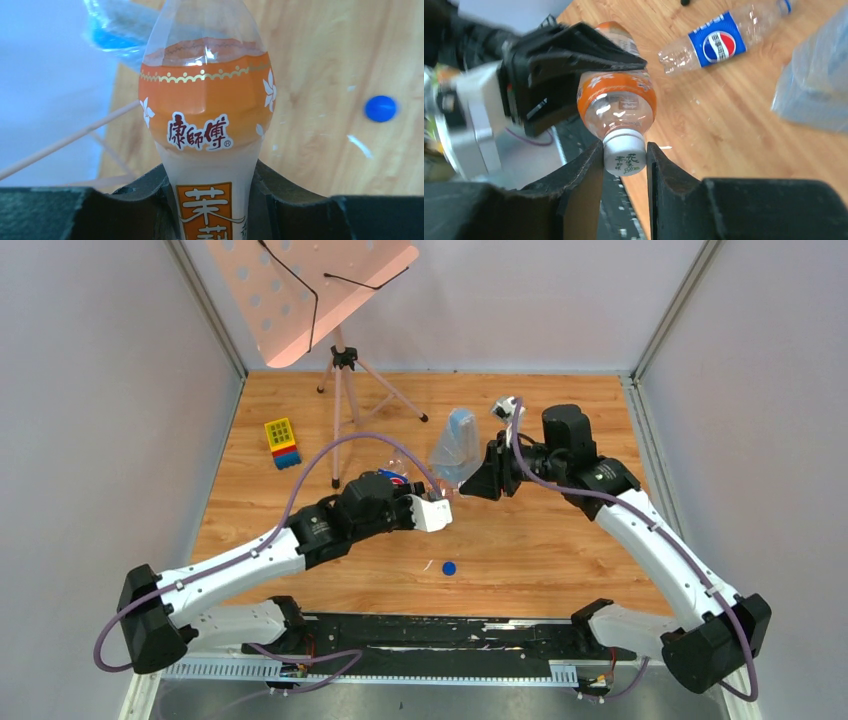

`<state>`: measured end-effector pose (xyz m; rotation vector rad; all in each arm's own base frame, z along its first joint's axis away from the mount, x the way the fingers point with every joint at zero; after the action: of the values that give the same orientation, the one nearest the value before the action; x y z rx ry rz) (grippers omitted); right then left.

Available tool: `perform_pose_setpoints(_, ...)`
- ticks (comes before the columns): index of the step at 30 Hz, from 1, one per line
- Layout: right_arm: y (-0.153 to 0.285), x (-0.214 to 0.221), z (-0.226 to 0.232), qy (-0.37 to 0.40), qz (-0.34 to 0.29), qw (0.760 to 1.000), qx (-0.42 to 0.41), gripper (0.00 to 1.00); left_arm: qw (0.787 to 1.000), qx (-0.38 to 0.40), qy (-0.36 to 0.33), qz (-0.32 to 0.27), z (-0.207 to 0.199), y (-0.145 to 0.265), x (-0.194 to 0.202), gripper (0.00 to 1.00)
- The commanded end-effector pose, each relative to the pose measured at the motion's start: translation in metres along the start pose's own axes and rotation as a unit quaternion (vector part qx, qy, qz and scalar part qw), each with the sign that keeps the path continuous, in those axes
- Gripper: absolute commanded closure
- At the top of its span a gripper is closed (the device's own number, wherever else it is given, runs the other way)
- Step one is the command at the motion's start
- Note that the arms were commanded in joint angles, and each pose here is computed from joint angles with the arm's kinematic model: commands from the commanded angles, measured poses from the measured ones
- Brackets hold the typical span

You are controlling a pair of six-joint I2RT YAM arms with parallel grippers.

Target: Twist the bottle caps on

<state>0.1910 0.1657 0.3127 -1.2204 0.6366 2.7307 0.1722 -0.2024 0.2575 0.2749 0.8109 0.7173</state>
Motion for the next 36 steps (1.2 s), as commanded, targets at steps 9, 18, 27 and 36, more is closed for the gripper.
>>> perform_pose_setpoints(9,-0.020,-0.030,-0.004,-0.316,-0.038,0.945,0.071,1.00,0.960,-0.228,-0.160,0.000,0.011,-0.011,-0.048,1.00)
perform_pose_setpoints(18,0.032,-0.044,0.021,-0.018,-0.142,0.983,0.113,0.47,0.995,-0.094,-0.006,-0.031,0.006,-0.006,-0.023,1.00)
perform_pose_setpoints(27,0.044,-0.034,0.032,0.040,-0.221,0.972,0.065,0.36,0.972,-0.127,0.154,-0.128,0.016,0.000,-0.030,1.00)
perform_pose_setpoints(36,0.037,-0.026,0.041,0.032,-0.272,0.961,-0.038,0.35,0.947,-0.139,0.202,-0.207,0.025,-0.011,-0.049,1.00)
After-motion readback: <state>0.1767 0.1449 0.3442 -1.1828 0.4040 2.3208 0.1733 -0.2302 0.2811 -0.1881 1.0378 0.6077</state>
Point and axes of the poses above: each gripper's point midway between its finger pads, its own y axis back along the fingers, its own z axis along the line the jaws close on, x = y × z, the point moved 10 cm from there along y, back along the fingers, and after that the axes turned 13 degrees about -y, right-handed, at the moved point
